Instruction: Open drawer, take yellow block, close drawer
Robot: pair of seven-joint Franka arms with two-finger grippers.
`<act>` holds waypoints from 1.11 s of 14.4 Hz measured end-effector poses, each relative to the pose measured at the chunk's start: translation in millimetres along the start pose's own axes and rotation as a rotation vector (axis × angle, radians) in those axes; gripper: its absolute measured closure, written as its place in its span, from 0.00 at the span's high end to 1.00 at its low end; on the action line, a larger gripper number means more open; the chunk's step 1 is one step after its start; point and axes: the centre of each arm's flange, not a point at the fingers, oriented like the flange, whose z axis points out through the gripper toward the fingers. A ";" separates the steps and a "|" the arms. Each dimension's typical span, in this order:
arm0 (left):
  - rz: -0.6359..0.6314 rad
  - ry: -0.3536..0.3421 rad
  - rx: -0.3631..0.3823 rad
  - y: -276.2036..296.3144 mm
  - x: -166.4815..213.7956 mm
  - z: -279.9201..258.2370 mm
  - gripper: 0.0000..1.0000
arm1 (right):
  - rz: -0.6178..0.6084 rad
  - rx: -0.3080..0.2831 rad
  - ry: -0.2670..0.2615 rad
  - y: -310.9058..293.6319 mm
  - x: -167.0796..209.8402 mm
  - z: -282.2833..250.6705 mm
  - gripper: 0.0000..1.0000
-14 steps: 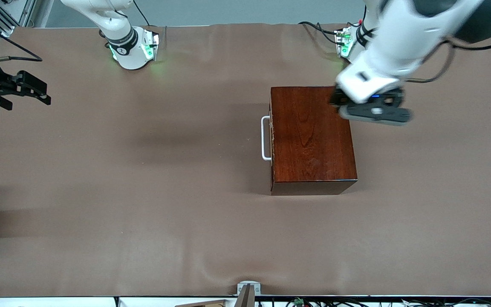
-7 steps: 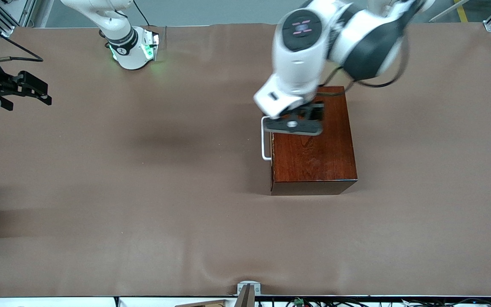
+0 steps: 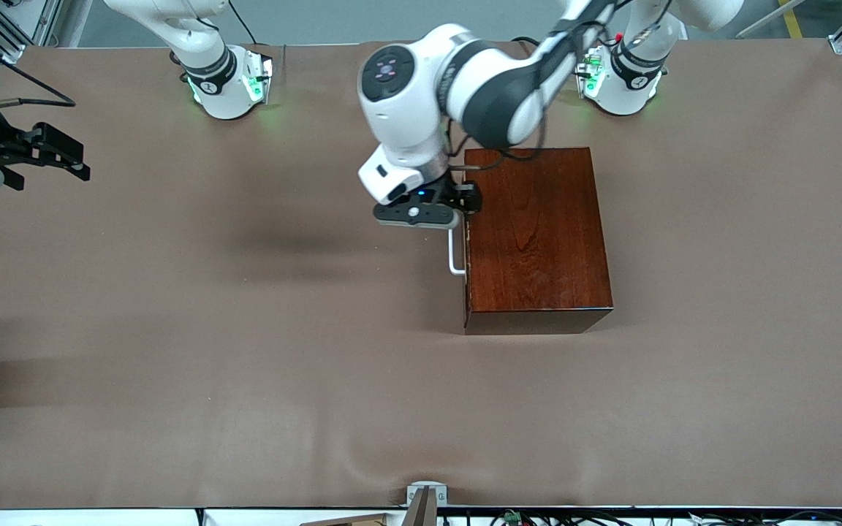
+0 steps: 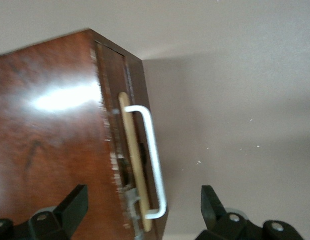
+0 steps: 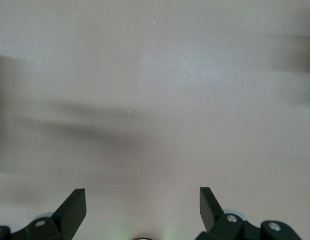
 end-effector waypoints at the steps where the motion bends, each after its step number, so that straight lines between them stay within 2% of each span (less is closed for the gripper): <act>1: -0.013 0.004 0.008 11.9 -3.1 11.2 1.00 | 0.000 0.000 0.000 0.0 0.0 0.0 1.00; 9: -0.006 -0.027 0.090 52.6 -17.8 79.6 1.00 | 0.000 0.000 0.000 0.0 0.0 0.0 1.00; 13: -0.014 -0.032 0.122 64.2 -26.1 97.4 1.00 | 0.000 0.000 0.000 -0.1 0.0 0.0 1.00; 16: -0.067 -0.019 0.145 72.8 -33.6 104.7 1.00 | 0.000 0.000 0.000 -0.1 0.0 0.0 1.00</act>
